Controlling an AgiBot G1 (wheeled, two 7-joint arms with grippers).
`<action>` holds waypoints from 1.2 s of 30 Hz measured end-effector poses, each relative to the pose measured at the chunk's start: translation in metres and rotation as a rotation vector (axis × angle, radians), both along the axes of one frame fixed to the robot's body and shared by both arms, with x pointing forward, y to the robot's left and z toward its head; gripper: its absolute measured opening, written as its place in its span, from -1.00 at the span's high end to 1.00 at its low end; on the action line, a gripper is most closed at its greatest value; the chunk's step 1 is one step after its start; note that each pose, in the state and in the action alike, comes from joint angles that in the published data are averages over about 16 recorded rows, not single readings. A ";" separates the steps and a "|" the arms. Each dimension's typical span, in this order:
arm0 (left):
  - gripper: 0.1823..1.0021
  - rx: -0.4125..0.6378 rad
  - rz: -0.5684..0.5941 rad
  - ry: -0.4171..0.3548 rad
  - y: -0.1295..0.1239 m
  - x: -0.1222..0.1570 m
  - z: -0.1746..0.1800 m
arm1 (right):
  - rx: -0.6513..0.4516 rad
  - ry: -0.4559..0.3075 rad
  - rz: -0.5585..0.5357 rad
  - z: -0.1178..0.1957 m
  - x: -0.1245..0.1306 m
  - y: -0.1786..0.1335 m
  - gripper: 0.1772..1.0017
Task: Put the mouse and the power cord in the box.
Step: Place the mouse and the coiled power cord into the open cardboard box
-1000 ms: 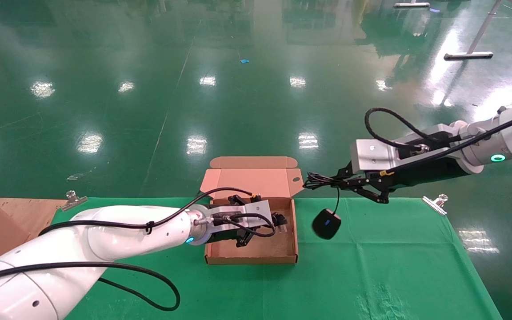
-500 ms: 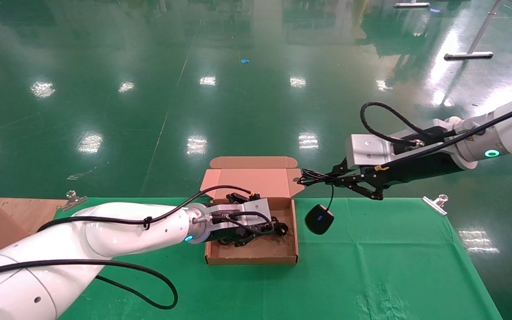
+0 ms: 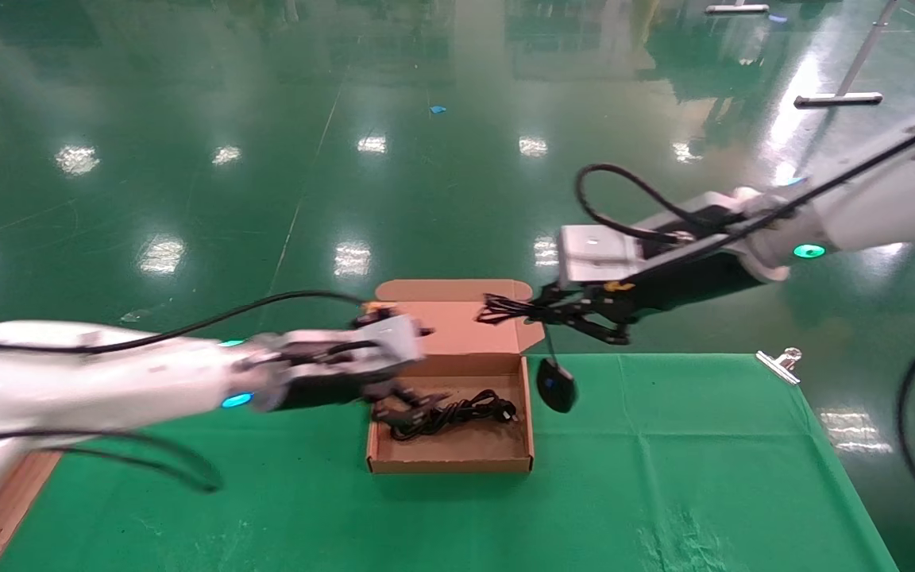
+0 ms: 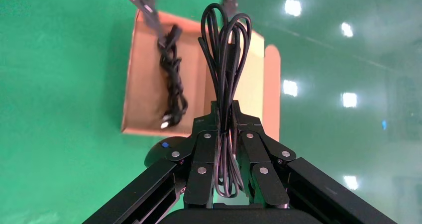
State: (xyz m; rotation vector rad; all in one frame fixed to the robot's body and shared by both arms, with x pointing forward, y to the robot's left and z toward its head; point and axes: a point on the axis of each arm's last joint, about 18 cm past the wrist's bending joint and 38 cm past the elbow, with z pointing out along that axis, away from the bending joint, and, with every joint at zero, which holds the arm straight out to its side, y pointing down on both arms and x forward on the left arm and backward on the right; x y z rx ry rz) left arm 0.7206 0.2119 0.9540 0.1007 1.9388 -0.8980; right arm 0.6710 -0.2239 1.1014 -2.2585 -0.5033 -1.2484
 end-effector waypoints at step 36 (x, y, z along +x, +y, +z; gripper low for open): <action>-1.00 -0.164 0.177 0.031 0.204 -0.097 -0.034 | 0.016 -0.142 -0.099 -0.116 0.075 0.106 0.91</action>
